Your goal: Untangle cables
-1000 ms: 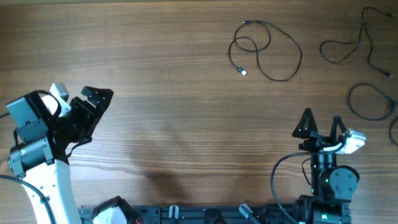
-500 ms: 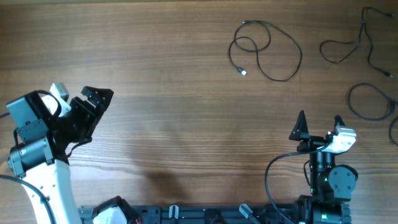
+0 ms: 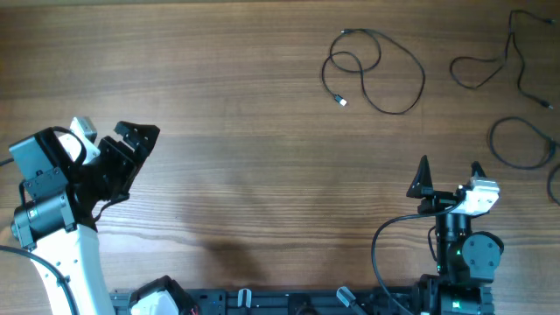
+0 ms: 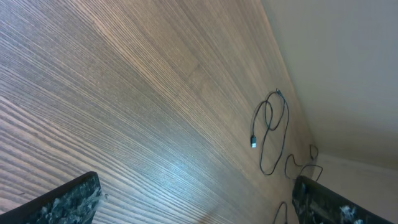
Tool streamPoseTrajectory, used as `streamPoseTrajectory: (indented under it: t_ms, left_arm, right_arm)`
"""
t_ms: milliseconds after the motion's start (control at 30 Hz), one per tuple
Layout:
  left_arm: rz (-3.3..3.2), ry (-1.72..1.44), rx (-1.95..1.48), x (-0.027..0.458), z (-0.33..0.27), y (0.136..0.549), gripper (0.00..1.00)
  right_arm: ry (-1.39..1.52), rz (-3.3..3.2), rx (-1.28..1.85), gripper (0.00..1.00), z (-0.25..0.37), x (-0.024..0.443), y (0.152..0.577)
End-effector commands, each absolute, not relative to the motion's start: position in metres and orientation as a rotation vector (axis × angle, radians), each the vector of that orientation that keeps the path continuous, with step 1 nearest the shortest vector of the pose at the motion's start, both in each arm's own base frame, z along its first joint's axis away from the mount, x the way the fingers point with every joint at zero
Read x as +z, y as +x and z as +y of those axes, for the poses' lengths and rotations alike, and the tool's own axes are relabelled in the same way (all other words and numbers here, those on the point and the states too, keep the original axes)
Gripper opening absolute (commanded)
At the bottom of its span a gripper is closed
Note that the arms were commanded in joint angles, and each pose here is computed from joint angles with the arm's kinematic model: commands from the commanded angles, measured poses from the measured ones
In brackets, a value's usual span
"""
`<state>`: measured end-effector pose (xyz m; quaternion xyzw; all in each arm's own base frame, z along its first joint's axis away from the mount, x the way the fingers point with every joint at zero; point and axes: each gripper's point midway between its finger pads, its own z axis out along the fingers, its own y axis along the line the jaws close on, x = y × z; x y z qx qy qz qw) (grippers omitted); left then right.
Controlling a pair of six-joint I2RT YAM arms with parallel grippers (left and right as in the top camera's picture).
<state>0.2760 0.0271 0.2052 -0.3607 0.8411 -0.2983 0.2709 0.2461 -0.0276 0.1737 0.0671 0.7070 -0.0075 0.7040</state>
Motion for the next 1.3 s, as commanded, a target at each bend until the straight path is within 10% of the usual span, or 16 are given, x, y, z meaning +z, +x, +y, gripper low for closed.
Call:
streamPoseTrajectory:
  t_ms: [0, 800, 1267]
  left_arm:
    - [2.255, -0.976, -0.797, 0.207, 0.029, 0.276, 1.00]
    - [1.911, -0.285, -0.695, 0.286, -0.058, 0.219, 1.00]
    - [1.622, -0.237, -0.629, 0.247, -0.045, 0.205, 1.00]
  right_arm:
    - [0.135, 1.559, -0.025, 1.00, -0.027, 0.176, 0.245]
    - [0.135, 1.559, -0.025, 1.00, -0.027, 0.176, 0.245]
    - [0.135, 1.559, -0.025, 1.00, -0.027, 0.176, 0.245]
